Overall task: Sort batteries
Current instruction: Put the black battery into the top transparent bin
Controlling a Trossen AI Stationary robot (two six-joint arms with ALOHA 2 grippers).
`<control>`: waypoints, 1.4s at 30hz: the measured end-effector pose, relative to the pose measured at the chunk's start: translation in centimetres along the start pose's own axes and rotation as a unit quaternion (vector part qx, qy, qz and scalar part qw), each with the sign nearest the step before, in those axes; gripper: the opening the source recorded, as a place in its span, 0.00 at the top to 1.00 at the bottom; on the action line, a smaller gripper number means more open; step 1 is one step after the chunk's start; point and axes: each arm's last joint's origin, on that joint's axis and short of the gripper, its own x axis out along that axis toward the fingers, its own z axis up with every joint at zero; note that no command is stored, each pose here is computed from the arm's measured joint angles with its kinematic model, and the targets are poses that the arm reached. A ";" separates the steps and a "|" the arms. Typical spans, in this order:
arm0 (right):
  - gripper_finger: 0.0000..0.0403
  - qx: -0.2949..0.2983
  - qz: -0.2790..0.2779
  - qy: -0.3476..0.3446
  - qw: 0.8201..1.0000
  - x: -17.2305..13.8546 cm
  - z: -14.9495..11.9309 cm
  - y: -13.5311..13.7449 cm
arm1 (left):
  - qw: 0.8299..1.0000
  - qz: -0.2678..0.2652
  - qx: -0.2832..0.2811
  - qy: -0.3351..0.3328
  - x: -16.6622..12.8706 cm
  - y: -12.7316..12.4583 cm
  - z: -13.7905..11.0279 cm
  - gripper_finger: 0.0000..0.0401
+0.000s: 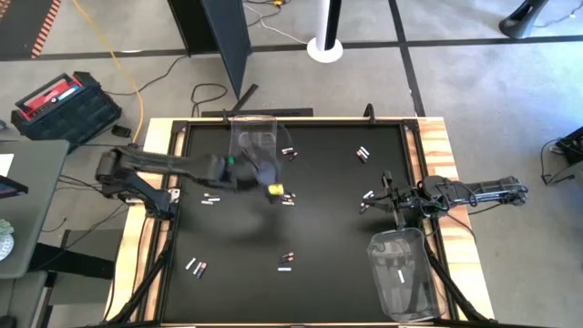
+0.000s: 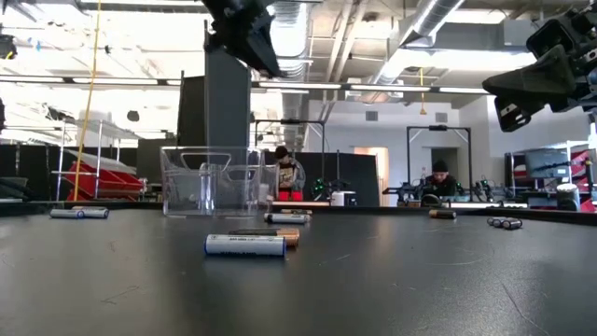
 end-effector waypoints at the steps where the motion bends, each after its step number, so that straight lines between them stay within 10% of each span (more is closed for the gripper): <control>1: 0.97 0.000 0.000 0.000 1.000 0.0 0.0 0.0 | 1.000 0.012 -0.016 -0.006 -0.1 1.2 0.6 0.91; 9: 0.97 0.000 0.000 0.000 1.000 0.0 0.0 0.0 | 0.994 0.064 -0.092 0.018 2.9 9.5 2.9 0.91; 16: 0.97 0.000 0.000 0.000 1.000 0.0 0.0 0.0 | 0.991 -0.021 -0.032 0.132 8.4 14.1 1.9 0.91; 26: 0.97 0.000 0.000 0.000 1.000 0.0 0.0 0.0 | 0.951 -0.058 0.108 0.283 14.5 14.6 -1.7 0.92; 42: 0.97 0.000 0.000 0.000 1.000 0.0 0.0 0.0 | 0.924 -0.086 0.113 0.356 20.0 15.0 -5.4 0.91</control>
